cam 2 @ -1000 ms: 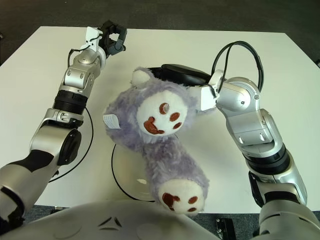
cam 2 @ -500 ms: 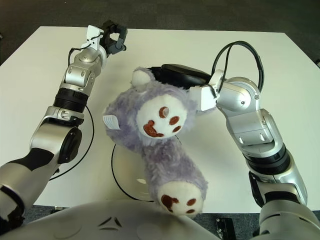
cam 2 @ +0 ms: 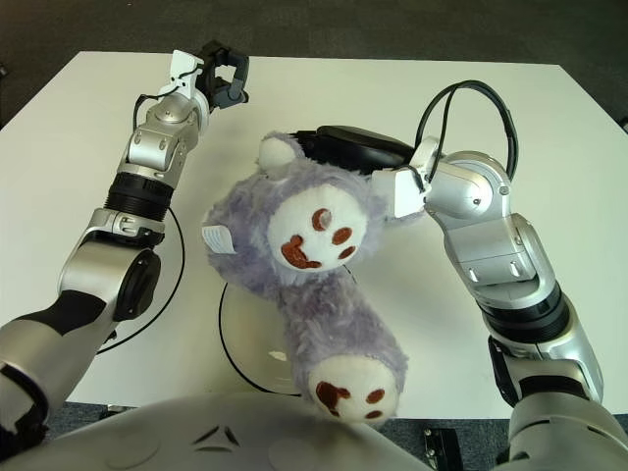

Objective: Put the doll into the plate.

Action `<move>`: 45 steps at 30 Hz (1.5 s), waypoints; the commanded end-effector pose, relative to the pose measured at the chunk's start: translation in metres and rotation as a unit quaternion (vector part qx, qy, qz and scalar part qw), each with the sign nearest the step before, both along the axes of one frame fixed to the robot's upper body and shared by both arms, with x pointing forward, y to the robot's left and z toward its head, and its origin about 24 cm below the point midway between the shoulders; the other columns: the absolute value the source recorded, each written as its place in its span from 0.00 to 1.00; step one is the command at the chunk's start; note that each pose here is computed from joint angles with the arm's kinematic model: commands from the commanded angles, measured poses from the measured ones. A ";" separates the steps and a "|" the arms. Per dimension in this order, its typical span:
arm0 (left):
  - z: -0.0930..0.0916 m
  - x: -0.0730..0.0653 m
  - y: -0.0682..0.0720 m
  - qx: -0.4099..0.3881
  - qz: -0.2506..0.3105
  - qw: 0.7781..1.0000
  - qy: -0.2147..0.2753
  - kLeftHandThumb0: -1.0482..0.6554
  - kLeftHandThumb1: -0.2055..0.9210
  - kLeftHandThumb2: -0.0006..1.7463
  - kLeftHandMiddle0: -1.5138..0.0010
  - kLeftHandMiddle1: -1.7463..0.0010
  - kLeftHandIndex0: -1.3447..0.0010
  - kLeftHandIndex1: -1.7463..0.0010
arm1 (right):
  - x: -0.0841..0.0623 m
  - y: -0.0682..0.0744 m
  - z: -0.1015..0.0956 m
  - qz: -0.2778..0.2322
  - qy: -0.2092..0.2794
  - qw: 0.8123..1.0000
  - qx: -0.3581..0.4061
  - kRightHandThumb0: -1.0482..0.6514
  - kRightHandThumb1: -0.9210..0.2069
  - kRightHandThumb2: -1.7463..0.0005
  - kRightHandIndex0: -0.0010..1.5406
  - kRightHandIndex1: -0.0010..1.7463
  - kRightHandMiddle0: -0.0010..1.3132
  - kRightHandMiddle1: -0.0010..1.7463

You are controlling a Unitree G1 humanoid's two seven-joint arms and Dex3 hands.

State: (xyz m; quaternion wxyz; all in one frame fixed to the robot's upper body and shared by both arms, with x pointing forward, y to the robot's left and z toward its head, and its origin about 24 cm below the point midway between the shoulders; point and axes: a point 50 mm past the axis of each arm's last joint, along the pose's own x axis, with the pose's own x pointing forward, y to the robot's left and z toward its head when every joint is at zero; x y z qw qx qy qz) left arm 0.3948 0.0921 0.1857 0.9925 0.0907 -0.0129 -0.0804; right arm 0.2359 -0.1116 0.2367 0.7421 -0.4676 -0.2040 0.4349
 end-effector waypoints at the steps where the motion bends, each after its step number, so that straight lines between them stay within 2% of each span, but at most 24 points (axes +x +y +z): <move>1: 0.008 0.002 -0.002 0.008 0.005 1.000 -0.006 0.61 0.69 0.59 0.69 0.02 0.87 0.00 | -0.001 -0.003 0.003 -0.004 -0.011 1.000 0.001 0.61 0.12 0.64 0.16 1.00 0.29 0.81; 22: 0.006 0.003 -0.001 -0.002 0.001 1.000 -0.005 0.61 0.65 0.60 0.64 0.06 0.85 0.00 | -0.001 -0.003 0.004 -0.004 -0.011 1.000 0.002 0.61 0.12 0.64 0.16 1.00 0.29 0.81; 23: 0.006 0.003 -0.001 -0.002 0.001 1.000 -0.005 0.61 0.65 0.60 0.64 0.06 0.85 0.00 | 0.000 -0.003 0.003 0.032 0.069 0.994 0.075 0.61 0.12 0.64 0.16 1.00 0.29 0.81; 24: 0.006 0.003 -0.001 -0.002 0.001 1.000 -0.006 0.61 0.65 0.60 0.64 0.06 0.84 0.00 | 0.000 -0.004 0.002 0.064 0.127 0.981 0.128 0.54 0.12 0.60 0.17 0.83 0.19 0.68; 25: 0.006 0.004 -0.001 -0.001 0.001 1.000 -0.006 0.61 0.64 0.61 0.64 0.06 0.84 0.00 | 0.000 -0.004 0.001 0.089 0.165 0.969 0.162 0.49 0.12 0.56 0.20 0.68 0.12 0.59; 26: 0.006 0.004 -0.001 -0.001 0.001 1.000 -0.006 0.61 0.64 0.61 0.64 0.06 0.84 0.00 | -0.001 -0.003 0.001 0.103 0.185 0.961 0.178 0.47 0.13 0.54 0.21 0.63 0.10 0.55; 28: 0.006 0.004 0.000 0.001 0.001 1.000 -0.006 0.61 0.64 0.61 0.64 0.06 0.84 0.00 | -0.001 -0.003 0.002 0.104 0.188 0.960 0.180 0.43 0.13 0.51 0.23 0.51 0.04 0.47; 34: 0.006 0.004 0.000 0.007 0.003 1.000 -0.005 0.61 0.64 0.61 0.64 0.06 0.84 0.00 | -0.001 -0.004 0.004 0.106 0.198 0.957 0.184 0.40 0.14 0.49 0.25 0.43 0.00 0.43; 45: 0.005 0.006 0.002 0.001 0.008 1.000 -0.008 0.61 0.63 0.61 0.63 0.06 0.84 0.00 | -0.001 -0.003 0.004 0.107 0.205 0.955 0.187 0.40 0.14 0.49 0.25 0.41 0.00 0.42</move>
